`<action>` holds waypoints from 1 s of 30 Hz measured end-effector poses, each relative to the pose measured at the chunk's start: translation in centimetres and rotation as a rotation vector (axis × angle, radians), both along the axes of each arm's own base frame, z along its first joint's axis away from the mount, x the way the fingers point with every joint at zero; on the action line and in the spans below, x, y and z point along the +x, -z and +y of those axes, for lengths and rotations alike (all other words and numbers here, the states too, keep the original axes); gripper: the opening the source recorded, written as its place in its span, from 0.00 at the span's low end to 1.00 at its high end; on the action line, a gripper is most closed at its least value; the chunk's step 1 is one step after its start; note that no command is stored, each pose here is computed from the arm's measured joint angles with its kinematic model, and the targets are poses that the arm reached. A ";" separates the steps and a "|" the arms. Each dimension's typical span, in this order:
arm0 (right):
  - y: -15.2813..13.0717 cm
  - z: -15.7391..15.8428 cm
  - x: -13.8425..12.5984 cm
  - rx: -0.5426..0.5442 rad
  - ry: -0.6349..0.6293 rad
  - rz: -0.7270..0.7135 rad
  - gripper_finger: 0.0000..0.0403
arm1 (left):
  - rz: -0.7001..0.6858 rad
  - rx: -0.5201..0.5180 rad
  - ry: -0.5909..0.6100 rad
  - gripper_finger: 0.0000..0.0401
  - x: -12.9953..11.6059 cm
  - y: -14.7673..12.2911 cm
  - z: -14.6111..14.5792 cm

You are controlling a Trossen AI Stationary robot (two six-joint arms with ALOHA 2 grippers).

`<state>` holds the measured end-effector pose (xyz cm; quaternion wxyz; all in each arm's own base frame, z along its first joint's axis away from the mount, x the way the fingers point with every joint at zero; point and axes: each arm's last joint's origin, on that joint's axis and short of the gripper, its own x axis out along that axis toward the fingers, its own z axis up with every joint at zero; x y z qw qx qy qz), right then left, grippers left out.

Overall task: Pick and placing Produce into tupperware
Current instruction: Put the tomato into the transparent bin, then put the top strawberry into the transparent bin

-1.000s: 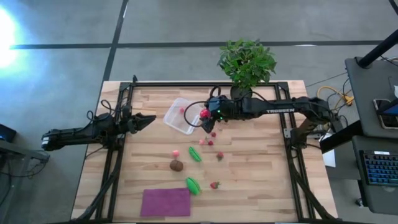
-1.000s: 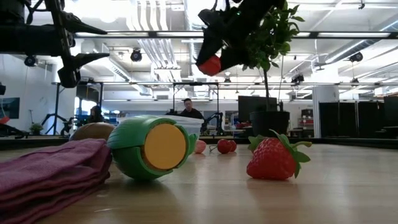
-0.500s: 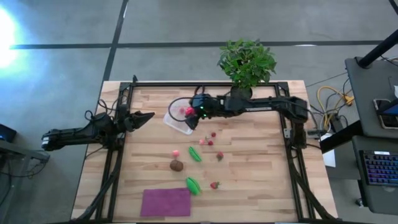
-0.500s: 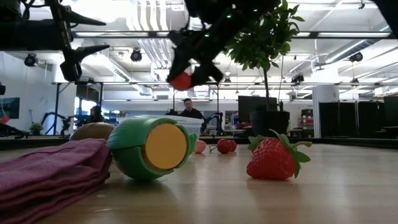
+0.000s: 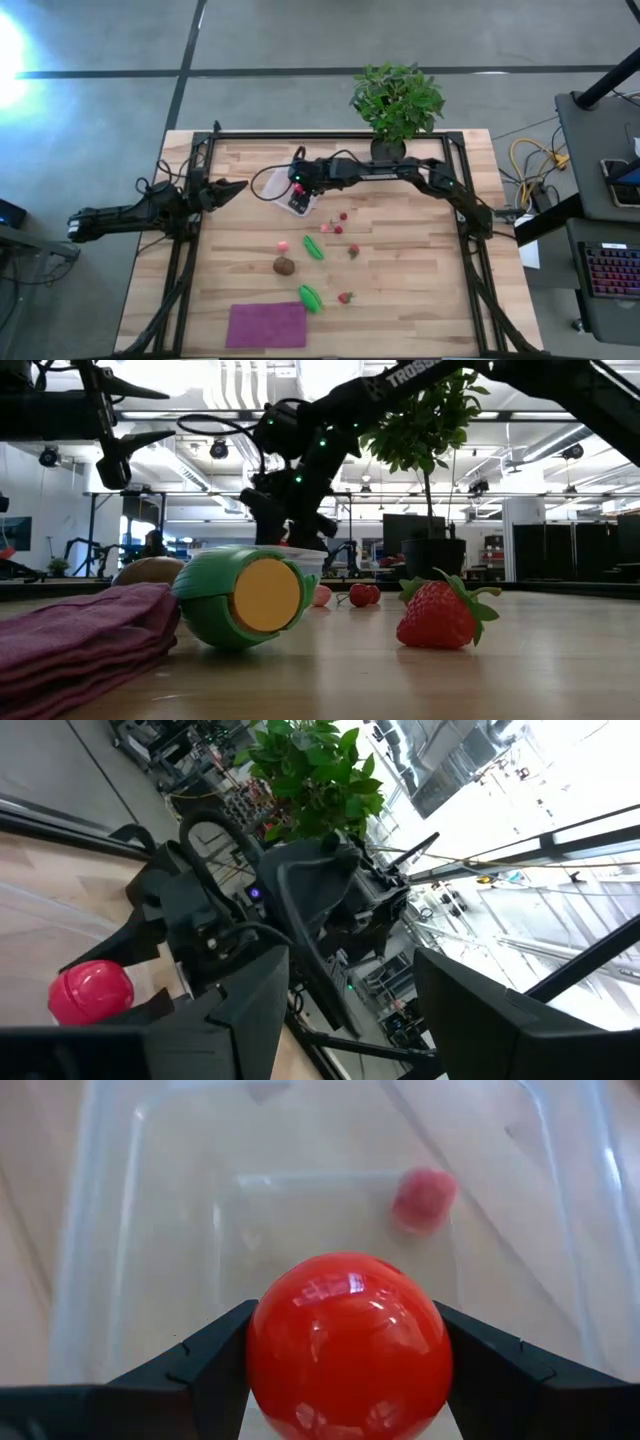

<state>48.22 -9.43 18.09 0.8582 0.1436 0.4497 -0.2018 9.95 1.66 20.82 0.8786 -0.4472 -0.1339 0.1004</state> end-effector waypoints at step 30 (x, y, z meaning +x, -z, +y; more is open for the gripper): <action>-2.8 1.8 -0.3 -0.084 -0.060 0.103 0.84 | -0.027 0.003 0.003 0.50 -0.3 -0.3 0.0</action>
